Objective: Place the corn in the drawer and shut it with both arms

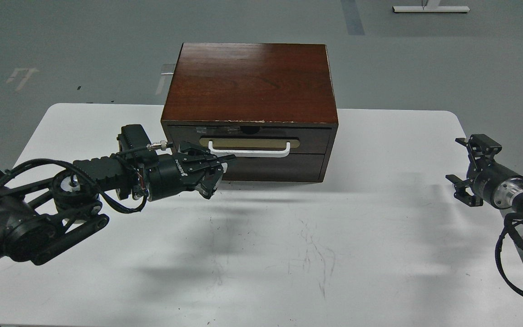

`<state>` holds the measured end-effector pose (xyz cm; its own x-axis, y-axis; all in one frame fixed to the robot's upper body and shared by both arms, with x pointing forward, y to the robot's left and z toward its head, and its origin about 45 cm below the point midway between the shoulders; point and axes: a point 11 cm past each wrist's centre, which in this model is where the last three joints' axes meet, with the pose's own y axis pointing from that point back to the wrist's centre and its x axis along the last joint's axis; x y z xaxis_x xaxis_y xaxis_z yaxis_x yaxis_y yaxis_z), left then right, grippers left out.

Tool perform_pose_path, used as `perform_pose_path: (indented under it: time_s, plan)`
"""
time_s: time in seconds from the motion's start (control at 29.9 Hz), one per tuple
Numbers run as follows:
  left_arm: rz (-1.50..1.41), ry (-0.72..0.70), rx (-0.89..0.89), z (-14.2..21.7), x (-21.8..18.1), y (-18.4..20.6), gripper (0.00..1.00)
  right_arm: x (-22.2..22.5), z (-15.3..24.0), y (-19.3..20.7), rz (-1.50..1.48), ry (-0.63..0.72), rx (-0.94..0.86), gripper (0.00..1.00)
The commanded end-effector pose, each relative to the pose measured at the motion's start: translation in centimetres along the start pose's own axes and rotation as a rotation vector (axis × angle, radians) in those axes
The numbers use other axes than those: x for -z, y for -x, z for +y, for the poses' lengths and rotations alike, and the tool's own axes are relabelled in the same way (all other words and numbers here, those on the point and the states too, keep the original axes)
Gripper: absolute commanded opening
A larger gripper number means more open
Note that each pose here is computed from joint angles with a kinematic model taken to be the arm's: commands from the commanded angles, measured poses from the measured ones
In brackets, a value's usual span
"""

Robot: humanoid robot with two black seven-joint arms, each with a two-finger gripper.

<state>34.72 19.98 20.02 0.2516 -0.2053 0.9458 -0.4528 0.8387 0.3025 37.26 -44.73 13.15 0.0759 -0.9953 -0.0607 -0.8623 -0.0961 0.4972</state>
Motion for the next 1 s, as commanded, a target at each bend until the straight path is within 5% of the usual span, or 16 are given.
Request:
perform_pose_path:
  time_s: [0.0,0.1,0.23,0.33,0.43,0.6,0.8,0.97]
  plan:
    - [0.139,0.054,-0.049,1.4,-2.2,-1.1,0.82,0.2,0.1,-0.2,0.002,-0.002,-0.004,1.0]
    - [0.258,0.108,-0.015,2.9,-4.4,-1.1,0.96,0.4,0.1,-0.3,0.003,-0.006,-0.006,1.0]
    - [0.441,0.11,-0.207,4.0,-3.9,-6.3,0.98,0.9,0.1,-0.3,0.001,-0.019,-0.005,1.0]
    - [0.748,0.047,-0.605,6.1,2.0,-13.7,0.98,2.8,-0.5,0.4,0.002,-0.077,0.012,1.0]
    - [0.973,-0.085,-0.869,9.1,9.3,-14.8,0.98,4.8,-0.6,0.9,0.0,-0.156,0.026,0.99]
    - [1.495,-0.391,-0.971,12.1,16.6,-8.1,0.98,9.2,-0.6,2.3,-0.057,-0.368,0.057,0.99]
    - [1.762,-0.535,-0.847,11.8,16.1,-0.4,0.98,11.6,-1.9,6.9,-0.184,-0.489,0.145,1.0]
    - [1.806,-0.533,-0.83,11.1,15.4,1.0,0.98,11.7,-2.8,10.5,-0.22,-0.493,0.221,1.0]
